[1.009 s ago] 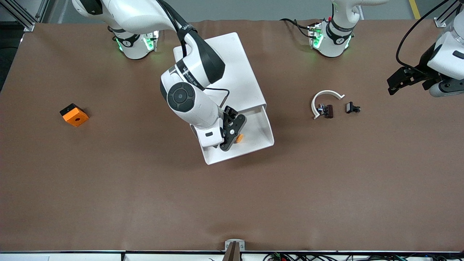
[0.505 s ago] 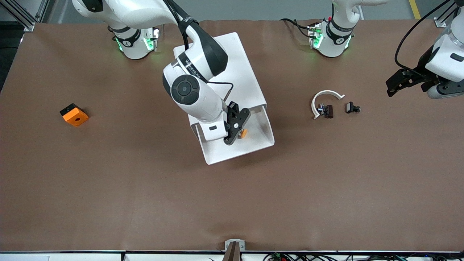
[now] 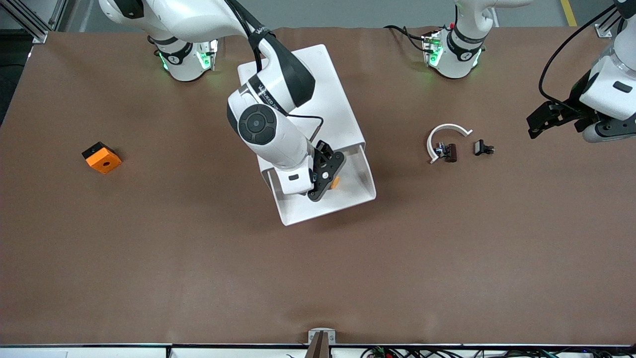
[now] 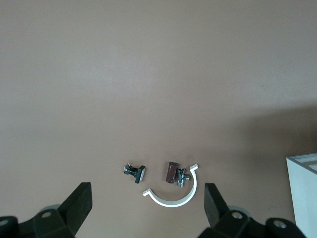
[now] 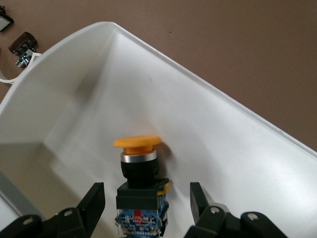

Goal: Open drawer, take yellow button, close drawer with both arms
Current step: 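Lift the yellow button out of the drawer with the right gripper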

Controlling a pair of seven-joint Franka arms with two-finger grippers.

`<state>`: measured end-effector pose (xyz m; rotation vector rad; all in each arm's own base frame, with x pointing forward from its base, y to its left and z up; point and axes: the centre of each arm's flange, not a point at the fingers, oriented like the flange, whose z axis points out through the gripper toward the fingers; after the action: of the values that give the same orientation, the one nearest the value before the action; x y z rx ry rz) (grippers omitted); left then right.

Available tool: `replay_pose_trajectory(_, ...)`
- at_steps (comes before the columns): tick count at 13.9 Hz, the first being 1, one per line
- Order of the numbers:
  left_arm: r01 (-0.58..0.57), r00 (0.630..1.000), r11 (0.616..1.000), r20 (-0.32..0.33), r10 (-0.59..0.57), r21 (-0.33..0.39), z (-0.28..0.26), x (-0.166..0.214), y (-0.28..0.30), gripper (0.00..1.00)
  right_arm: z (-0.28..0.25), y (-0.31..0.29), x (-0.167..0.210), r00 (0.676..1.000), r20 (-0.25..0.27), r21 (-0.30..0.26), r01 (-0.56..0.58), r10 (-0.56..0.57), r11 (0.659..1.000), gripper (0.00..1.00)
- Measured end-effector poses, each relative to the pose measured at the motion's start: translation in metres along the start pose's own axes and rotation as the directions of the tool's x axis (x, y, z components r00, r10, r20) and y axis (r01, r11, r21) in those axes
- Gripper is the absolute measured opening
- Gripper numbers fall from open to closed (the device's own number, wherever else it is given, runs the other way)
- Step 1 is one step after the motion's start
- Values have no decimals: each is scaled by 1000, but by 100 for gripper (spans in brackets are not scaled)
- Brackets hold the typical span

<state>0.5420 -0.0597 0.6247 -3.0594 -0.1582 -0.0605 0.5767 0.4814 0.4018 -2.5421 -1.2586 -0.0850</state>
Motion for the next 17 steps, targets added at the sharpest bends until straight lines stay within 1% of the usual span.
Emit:
replay_pose_trajectory(1, 0, 1000, 1000, 1, 0, 0, 1, 0, 0, 100, 0, -1, 0, 1000, 0, -1, 2, -2, 1000, 74)
replay_pose_trajectory(2, 0, 1000, 1000, 3, 0, 1, 2, 0, 0, 100, -1, -3, 1, 1000, 0, 1, 5, -5, 1000, 67)
replay_pose_trajectory(3, -1, 1000, 1000, 6, 1, 1, 4, 1, 0, 100, -4, -7, 1, 1000, 3, 4, 9, -9, 1000, 57)
replay_pose_trajectory(4, -1, 1000, 1000, 8, 1, 1, 6, 2, 1, 100, -5, -10, 1, 1000, 5, 7, 14, -14, 1000, 44)
replay_pose_trajectory(5, -2, 1000, 1000, 9, 2, 1, 7, 3, 1, 100, -5, -12, 1, 1000, 8, 5, 19, -19, 1000, 40)
replay_pose_trajectory(14, -9, 1000, 1000, 18, 9, 2, 16, 8, 7, 100, -6, -13, 1, 1000, 13, -6, 25, -25, 1000, 40)
replay_pose_trajectory(17, -15, 1000, 1000, 16, 15, 1, 16, 7, 10, 100, -11, -7, -1, 999, 32, -11, 22, -21, 1000, 40)
